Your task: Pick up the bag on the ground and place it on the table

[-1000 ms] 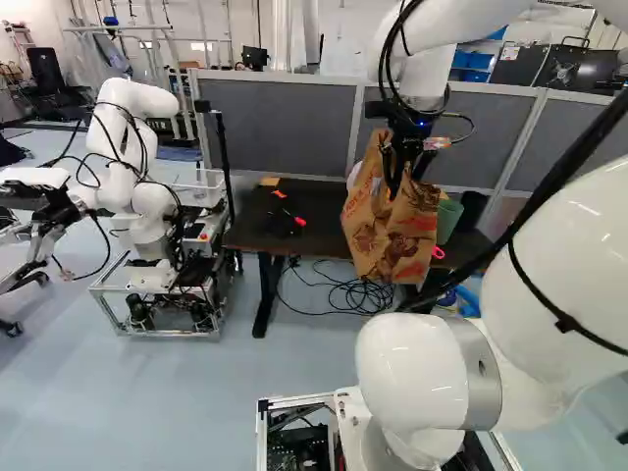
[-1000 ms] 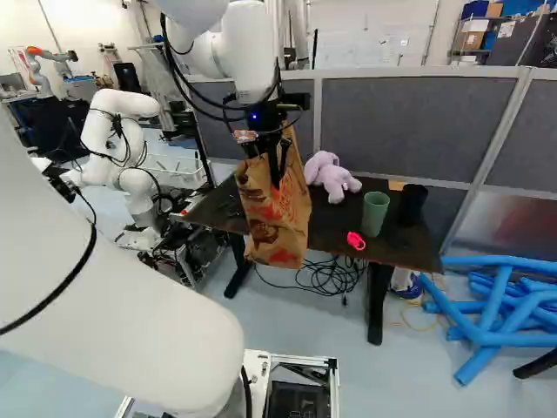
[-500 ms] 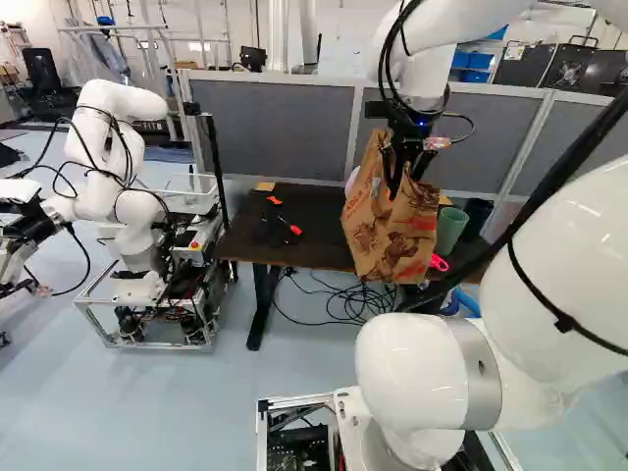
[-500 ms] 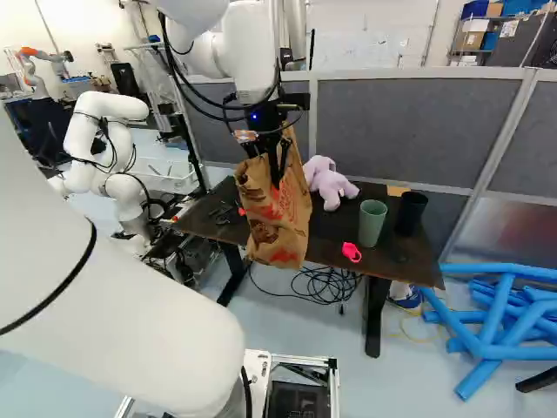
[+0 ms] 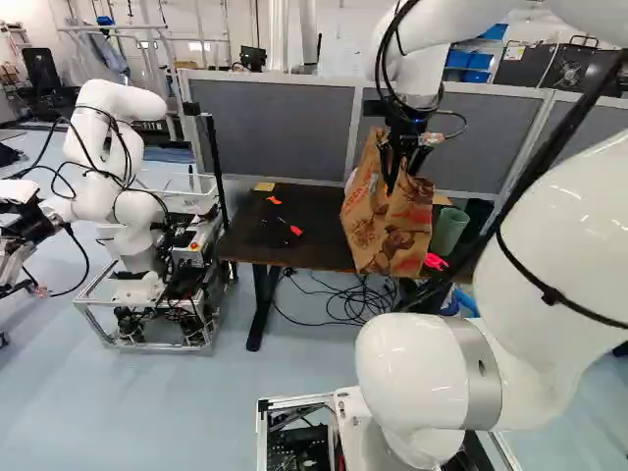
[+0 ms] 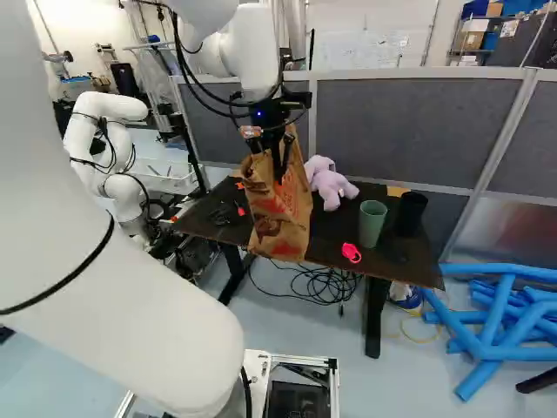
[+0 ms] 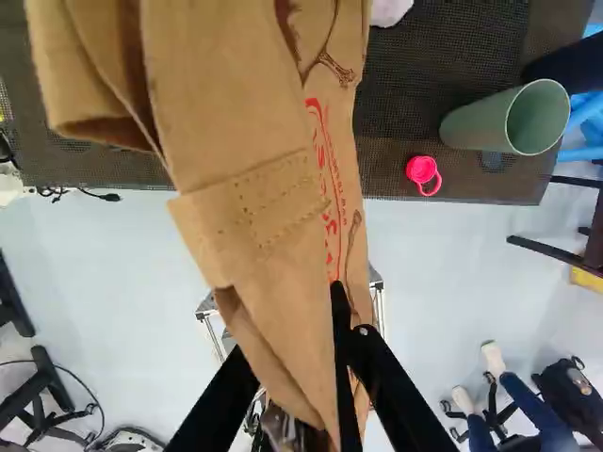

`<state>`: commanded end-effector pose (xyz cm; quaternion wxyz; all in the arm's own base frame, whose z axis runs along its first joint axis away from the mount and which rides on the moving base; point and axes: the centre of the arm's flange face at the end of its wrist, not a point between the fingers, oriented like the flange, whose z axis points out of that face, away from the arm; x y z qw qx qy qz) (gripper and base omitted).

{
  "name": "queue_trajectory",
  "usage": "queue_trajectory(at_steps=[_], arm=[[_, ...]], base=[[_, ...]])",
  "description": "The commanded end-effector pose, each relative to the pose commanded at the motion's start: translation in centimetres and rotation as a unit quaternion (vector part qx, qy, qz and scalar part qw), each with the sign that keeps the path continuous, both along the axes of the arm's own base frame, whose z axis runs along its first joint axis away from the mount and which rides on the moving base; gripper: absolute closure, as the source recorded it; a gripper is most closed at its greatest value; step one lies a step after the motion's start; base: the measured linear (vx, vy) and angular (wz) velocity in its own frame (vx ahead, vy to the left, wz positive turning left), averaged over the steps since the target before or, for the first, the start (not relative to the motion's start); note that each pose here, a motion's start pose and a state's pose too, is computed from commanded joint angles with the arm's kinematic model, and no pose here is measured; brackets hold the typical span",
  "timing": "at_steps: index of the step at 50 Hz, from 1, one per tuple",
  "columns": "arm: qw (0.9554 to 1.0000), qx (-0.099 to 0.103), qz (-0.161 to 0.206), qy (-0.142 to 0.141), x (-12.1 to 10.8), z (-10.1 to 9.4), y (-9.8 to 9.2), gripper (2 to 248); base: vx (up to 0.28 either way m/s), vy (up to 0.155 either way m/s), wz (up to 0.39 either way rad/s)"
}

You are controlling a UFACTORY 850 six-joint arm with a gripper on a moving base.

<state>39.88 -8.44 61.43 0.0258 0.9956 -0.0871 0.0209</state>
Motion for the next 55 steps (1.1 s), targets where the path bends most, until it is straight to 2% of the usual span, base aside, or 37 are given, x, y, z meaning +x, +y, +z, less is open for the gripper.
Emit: queue_trajectory(at_steps=[17, 35, 55], arm=[[0.9999, -0.007, 0.009, -0.007, 2.6, 0.1, -0.1, 224], [0.9993, -0.027, 0.024, -0.013, 5.4, 0.1, -0.5, 224], [0.9979, -0.043, 0.046, 0.014, 9.5, -2.4, -0.6, 224]], base=[[0.000, 0.000, 0.000], [0.000, 0.000, 0.000], [0.000, 0.000, 0.000]])
